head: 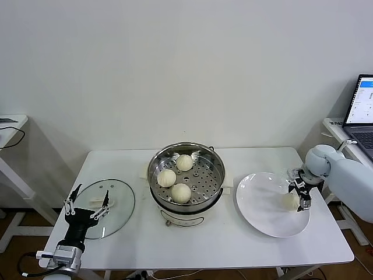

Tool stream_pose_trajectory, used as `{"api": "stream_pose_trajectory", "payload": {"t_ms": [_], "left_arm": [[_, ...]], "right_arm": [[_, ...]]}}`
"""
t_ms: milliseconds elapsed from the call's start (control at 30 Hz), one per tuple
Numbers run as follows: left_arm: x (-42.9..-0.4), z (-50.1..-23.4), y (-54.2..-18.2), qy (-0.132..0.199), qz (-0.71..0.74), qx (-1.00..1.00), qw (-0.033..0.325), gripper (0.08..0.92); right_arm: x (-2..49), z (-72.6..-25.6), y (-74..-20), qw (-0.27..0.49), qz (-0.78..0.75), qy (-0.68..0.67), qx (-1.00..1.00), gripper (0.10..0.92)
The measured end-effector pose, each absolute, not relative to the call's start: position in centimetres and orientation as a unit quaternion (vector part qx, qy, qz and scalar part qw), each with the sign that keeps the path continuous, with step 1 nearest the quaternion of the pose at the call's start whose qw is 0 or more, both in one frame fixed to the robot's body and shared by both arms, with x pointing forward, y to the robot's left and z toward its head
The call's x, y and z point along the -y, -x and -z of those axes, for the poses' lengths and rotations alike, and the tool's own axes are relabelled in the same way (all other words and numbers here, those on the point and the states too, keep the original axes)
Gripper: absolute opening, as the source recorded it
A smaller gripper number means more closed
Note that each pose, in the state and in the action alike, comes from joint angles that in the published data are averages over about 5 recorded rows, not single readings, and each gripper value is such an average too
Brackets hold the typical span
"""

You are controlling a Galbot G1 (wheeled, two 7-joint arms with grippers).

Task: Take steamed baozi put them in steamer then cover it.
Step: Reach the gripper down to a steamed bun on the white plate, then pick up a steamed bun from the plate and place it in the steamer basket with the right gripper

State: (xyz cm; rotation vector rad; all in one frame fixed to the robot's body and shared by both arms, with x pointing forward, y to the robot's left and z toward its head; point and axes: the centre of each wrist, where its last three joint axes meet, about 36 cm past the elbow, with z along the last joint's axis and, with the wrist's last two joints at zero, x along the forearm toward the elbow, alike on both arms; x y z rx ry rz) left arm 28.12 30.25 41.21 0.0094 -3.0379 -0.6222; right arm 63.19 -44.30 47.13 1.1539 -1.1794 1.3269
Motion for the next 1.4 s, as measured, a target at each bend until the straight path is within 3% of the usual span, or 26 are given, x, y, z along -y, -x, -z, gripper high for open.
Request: {"api": "stream_pose_trajectory", "payload": {"t_ms": [300, 700, 967, 1400], "left_arm": [[-30.1, -41.1, -28.2, -0.002, 0.199, 0.980, 0.021, 0.823], [-29.9, -41.2, -28.3, 0.001, 0.199, 0.980, 0.019, 0.823], [-29.8, -41.6, -28.4, 0.001, 0.199, 0.980, 0.014, 0.823], [-30.2, -42.0, -28.7, 0.006, 0.201, 0.980, 0.004, 0.823]], "right_arm": [[44.2, -47.0, -63.3, 0.489, -0.548, -0.473, 0.486, 0.656], [44.2, -49.6, -63.4, 0.482, -0.544, -0.474, 0.497, 0.645], [41.7, -57.2, -63.9, 0.451, -0.537, -0.479, 0.528, 0.650], [30.1, -70.9, -62.3, 0.388, -0.531, -0.520, 0.544, 0.670]]}}
